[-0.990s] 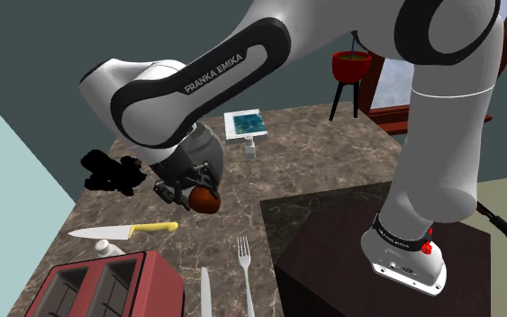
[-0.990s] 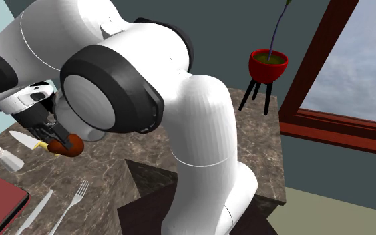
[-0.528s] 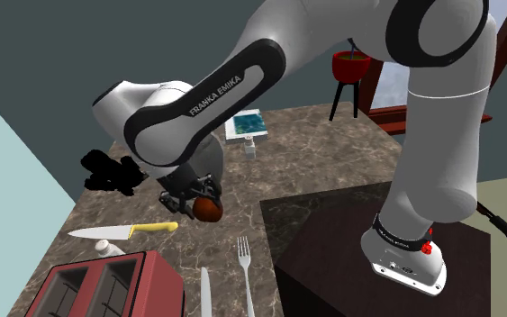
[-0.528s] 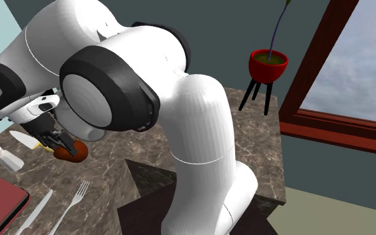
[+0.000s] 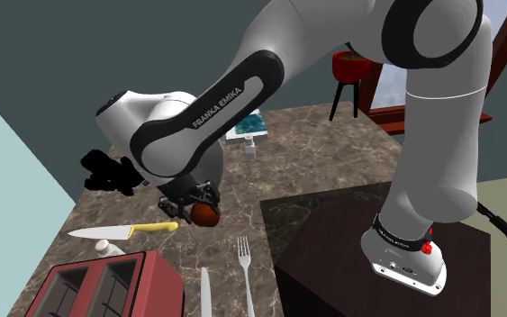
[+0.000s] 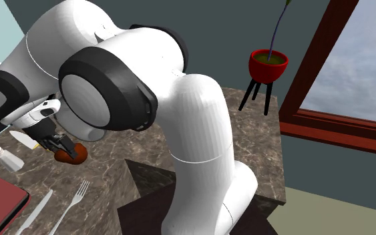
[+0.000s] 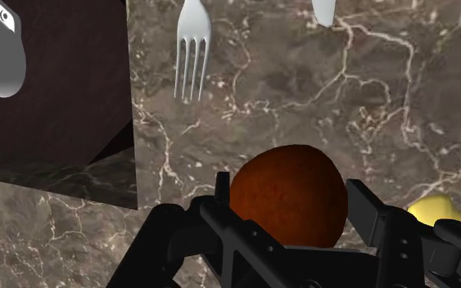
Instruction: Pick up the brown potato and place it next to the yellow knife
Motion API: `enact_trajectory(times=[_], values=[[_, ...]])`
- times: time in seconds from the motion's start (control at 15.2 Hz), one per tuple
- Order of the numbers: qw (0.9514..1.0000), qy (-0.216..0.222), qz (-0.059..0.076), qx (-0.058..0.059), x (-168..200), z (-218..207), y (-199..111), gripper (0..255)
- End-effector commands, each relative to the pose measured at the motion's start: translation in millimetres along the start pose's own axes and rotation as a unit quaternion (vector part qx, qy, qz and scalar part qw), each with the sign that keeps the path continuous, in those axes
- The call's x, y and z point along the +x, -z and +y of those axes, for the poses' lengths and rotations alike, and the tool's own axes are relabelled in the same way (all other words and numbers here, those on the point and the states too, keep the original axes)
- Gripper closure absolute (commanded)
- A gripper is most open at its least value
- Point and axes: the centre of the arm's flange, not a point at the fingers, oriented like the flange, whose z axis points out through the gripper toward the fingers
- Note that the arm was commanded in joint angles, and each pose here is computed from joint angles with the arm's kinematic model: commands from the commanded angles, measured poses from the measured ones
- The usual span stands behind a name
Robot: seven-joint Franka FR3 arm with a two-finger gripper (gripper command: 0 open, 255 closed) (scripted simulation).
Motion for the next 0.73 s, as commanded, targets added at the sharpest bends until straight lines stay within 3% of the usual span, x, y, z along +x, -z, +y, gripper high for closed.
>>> enact_trajectory(times=[0.0,0.33,0.4,0.66], values=[[0.9998,0.0,-0.008,-0.018,3.3,-1.7,-22.4,255],[0.9998,0.0,-0.008,-0.018,3.3,-1.7,-22.4,255],[0.9998,0.0,-0.008,-0.018,3.4,-1.4,-22.3,0],[0.9998,0.0,-0.008,-0.018,-1.4,-0.2,-14.6,0]])
